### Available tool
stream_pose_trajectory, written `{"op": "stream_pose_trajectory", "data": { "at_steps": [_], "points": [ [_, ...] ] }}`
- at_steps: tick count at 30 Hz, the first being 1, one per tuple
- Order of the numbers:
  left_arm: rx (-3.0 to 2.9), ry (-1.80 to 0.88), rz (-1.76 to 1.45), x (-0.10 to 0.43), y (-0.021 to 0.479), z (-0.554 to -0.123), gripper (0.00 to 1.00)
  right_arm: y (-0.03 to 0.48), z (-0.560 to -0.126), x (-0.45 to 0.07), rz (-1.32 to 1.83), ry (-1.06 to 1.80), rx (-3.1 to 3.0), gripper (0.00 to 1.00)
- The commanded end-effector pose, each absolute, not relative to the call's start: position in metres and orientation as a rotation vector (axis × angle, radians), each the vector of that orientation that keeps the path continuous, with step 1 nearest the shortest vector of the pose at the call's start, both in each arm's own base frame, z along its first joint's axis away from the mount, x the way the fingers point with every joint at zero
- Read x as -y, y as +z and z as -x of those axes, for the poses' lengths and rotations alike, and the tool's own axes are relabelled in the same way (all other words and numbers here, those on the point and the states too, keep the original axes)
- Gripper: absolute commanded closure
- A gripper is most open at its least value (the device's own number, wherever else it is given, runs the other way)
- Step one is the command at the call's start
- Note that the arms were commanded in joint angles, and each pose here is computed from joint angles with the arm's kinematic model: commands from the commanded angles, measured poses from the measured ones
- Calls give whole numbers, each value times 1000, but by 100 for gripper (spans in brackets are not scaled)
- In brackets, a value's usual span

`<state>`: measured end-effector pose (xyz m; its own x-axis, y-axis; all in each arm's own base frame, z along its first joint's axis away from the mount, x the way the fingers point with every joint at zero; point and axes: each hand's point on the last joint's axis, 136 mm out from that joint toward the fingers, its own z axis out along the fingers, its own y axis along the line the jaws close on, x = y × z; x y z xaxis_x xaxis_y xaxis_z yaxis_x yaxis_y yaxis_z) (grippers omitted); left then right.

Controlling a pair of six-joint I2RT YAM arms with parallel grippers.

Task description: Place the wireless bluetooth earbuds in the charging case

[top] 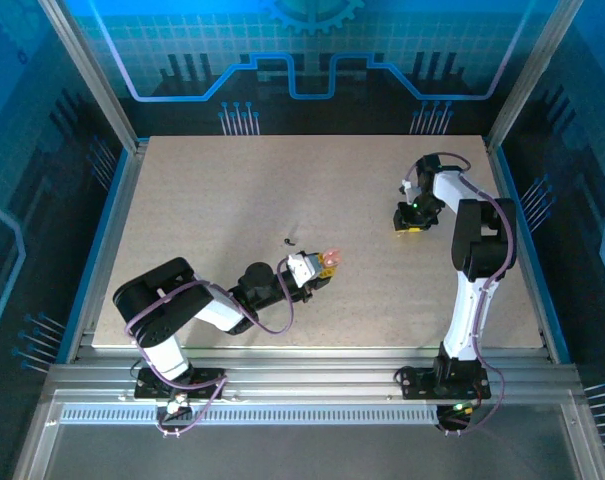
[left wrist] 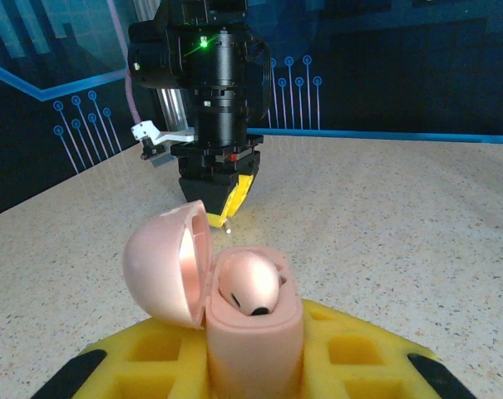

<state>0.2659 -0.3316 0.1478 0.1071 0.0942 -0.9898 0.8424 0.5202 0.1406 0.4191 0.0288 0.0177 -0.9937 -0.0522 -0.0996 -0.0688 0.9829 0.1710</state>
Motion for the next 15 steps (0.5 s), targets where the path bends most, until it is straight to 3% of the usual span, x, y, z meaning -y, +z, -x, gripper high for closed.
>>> {"op": "stream_pose_trajectory", "data": {
  "at_steps": [1,15],
  "points": [
    [-1329,-658,-875,333,159,-269,77,9,-403,-24,63,212,-3117,64],
    [-1333,-648,-873,331,158,-270,77,3,-403,-24,116,31,-3137,75]
  ]
}}
